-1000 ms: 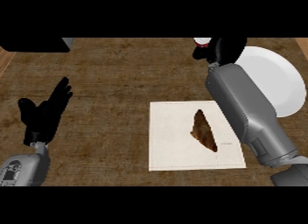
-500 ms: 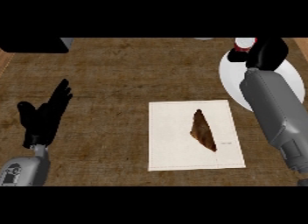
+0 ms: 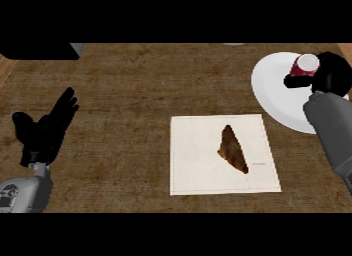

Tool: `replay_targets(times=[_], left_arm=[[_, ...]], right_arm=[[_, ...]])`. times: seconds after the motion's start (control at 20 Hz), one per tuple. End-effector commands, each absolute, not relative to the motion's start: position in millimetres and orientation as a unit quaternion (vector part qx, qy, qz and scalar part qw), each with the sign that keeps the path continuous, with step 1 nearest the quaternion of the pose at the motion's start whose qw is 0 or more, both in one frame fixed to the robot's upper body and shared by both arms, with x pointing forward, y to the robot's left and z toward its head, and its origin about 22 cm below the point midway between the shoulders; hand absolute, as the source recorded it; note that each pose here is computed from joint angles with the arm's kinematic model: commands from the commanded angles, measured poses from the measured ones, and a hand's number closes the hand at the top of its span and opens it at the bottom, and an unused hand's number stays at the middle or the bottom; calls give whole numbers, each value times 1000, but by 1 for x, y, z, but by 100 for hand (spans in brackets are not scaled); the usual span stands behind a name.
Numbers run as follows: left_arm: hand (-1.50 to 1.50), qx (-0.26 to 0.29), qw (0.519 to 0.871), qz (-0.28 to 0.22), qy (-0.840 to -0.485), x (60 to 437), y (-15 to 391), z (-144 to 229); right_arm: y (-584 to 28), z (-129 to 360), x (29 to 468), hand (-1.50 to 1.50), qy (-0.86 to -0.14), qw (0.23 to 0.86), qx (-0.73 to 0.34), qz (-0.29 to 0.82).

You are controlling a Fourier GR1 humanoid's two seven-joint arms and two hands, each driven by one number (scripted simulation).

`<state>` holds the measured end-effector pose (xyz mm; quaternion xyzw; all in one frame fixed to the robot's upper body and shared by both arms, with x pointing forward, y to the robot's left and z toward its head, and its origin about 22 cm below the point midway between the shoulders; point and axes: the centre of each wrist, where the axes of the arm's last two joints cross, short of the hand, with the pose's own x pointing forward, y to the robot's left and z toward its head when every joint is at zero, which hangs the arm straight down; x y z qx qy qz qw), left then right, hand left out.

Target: Pick the can from the placemat and place it in the plate

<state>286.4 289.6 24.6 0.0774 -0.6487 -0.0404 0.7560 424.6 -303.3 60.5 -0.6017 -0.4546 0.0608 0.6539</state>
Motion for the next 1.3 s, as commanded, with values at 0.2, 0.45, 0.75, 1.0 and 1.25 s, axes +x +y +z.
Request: replay_targets(times=[0.2, 0.45, 0.75, 1.0, 1.25], left_arm=[[0, 80, 755, -44, -650, 288, 265, 16], [0, 76, 764, -40, -639, 285, 290, 19], [0, 82, 757, -34, -647, 288, 295, 27], [0, 83, 761, -32, -642, 279, 276, 22], [0, 84, 766, -37, -636, 279, 284, 13]], right_arm=[[-346, 46, 408, -150, -495, 688, -523, 88], [-339, 48, 406, -150, -580, 592, -556, 61], [-306, 78, 418, -150, -704, 540, -462, -19], [-305, 90, 413, -150, -696, 607, -369, -105], [-334, 86, 389, -150, -706, 631, -300, -115]])
